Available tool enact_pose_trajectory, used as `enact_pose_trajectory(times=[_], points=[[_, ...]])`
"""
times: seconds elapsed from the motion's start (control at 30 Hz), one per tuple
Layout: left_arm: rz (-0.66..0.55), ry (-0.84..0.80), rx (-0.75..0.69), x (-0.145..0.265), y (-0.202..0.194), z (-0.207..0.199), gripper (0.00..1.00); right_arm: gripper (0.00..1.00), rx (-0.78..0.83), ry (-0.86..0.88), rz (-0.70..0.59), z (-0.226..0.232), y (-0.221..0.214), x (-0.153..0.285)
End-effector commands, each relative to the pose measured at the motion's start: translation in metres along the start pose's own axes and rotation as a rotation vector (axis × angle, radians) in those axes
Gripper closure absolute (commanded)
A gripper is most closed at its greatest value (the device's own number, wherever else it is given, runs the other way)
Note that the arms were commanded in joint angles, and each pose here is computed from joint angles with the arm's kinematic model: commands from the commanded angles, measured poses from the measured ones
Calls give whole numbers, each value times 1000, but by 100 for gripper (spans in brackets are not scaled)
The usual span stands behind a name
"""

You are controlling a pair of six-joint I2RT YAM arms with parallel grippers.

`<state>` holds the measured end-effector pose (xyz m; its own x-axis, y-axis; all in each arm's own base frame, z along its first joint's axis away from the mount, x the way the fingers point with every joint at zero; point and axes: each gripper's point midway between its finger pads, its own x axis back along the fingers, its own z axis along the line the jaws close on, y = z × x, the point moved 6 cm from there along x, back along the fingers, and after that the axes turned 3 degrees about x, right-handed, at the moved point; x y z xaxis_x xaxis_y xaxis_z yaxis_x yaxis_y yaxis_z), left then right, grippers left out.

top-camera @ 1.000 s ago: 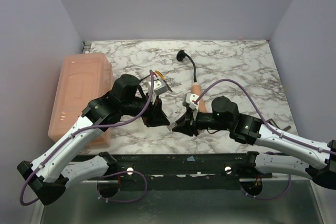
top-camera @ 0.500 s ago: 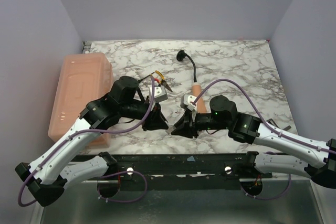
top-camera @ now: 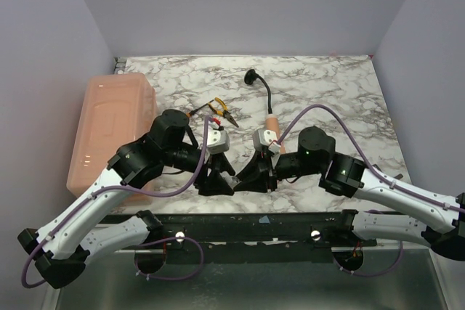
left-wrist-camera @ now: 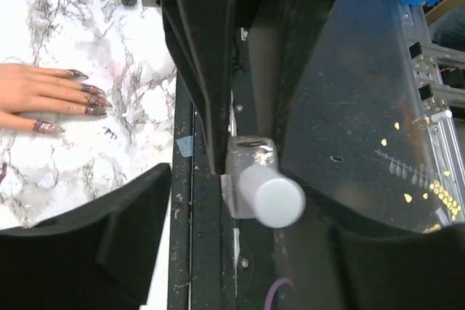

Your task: Paint the nails

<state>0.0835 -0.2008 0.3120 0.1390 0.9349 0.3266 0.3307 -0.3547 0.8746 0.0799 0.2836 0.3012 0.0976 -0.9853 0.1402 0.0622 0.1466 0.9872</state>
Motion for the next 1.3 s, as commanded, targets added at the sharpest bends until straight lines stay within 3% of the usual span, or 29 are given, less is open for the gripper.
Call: enact_pose_trajectory(times=[0.0, 0.07, 0.17, 0.4, 0.6, 0.77, 0.93, 1.27], points=[[-46, -57, -70, 2, 1, -9, 32, 100, 61, 92, -95, 11, 29, 0], [-72, -45, -80, 6, 4, -13, 24, 100, 59, 94, -90, 11, 28, 0], [-114, 15, -94, 14, 9, -16, 3, 100, 59, 91, -91, 11, 28, 0], [-175, 174, -36, 34, 22, -23, 2, 100, 31, 12, -65, 4, 22, 2], [-212, 333, 83, 45, 34, -17, 10, 100, 26, -152, -58, -13, 17, 7], [-211, 416, 165, 48, 42, -9, 25, 100, 33, -199, -59, -18, 20, 8], [-210, 407, 202, 43, 42, -7, 34, 100, 30, -227, -61, -21, 20, 9], [-193, 403, 231, 39, 39, -3, 42, 100, 24, -222, -66, -21, 22, 7]])
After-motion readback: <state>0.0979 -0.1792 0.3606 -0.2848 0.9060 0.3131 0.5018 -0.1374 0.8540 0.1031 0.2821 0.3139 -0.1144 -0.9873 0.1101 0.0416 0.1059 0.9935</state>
